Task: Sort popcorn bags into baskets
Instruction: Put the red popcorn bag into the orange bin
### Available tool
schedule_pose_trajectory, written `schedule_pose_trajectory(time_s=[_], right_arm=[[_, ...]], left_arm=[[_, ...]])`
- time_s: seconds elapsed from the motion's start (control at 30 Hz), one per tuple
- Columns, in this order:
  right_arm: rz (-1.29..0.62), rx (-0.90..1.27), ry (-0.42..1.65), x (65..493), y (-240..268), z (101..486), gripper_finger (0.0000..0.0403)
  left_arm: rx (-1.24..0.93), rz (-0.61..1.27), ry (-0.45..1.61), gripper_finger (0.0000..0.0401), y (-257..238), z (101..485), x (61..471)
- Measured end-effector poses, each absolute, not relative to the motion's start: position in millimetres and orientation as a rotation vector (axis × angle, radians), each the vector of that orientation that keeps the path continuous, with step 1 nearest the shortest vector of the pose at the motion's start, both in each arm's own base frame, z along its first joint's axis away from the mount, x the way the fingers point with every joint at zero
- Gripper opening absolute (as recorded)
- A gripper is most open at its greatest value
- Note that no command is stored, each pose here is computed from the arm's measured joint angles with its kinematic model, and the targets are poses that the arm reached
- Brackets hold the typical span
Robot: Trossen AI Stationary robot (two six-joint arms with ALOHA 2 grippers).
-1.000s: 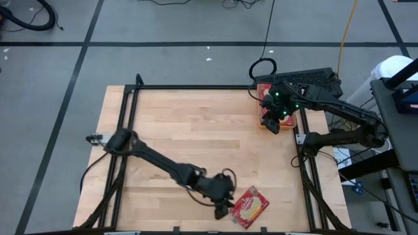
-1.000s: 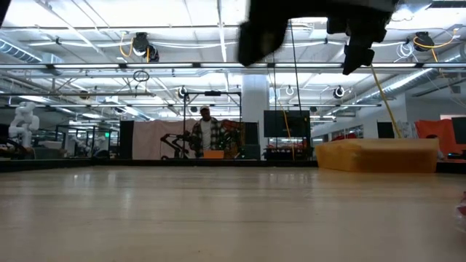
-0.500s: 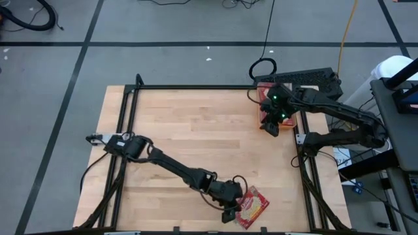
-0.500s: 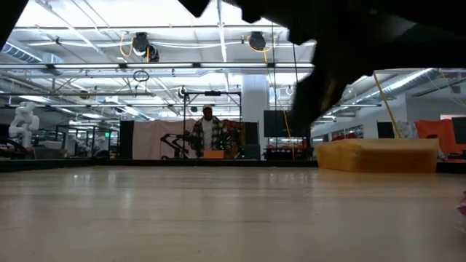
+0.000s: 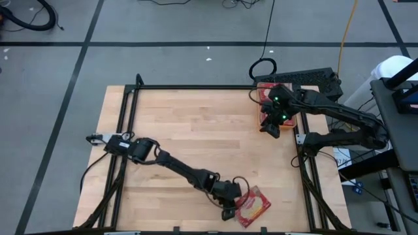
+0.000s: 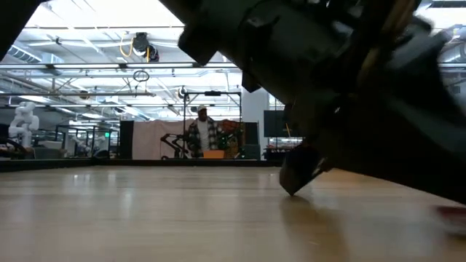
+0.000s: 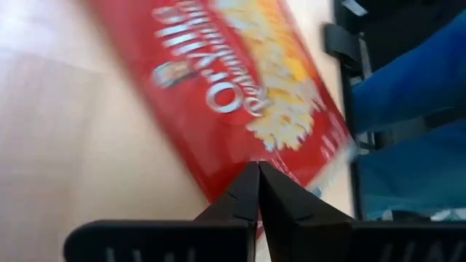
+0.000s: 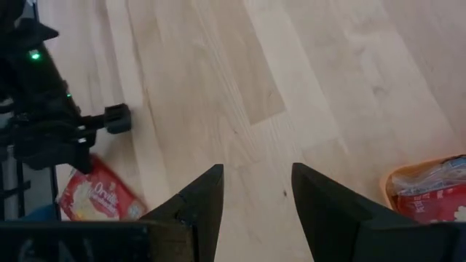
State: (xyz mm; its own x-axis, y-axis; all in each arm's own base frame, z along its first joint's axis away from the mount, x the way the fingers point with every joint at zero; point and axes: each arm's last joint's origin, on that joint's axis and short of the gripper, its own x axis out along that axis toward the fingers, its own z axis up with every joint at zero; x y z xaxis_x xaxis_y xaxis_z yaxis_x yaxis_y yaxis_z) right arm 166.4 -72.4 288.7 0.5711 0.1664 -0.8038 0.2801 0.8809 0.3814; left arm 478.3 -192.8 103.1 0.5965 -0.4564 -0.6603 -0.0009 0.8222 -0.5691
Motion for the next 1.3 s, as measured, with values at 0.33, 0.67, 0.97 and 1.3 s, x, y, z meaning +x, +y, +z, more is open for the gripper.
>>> schedule_pose_trajectory(time_s=[0.33,0.67,0.97,1.3], right_arm=[[-0.069,0.504,0.967,165,-72,290,0.0153],[-0.088,0.686,1.007,165,-68,265,0.0158],[-0.04,0.947,0.894,192,-41,248,0.0193],[-0.343,1.339,0.769,208,9,213,0.0199]], left_arm=[[-0.423,-0.118,1.186,0.0007,-113,135,462],[-0.322,0.099,1.27,0.0007,-30,204,432],[-0.249,0.092,1.341,0.0014,-8,228,409],[-0.303,-0.11,1.347,0.0016,-6,172,400]])
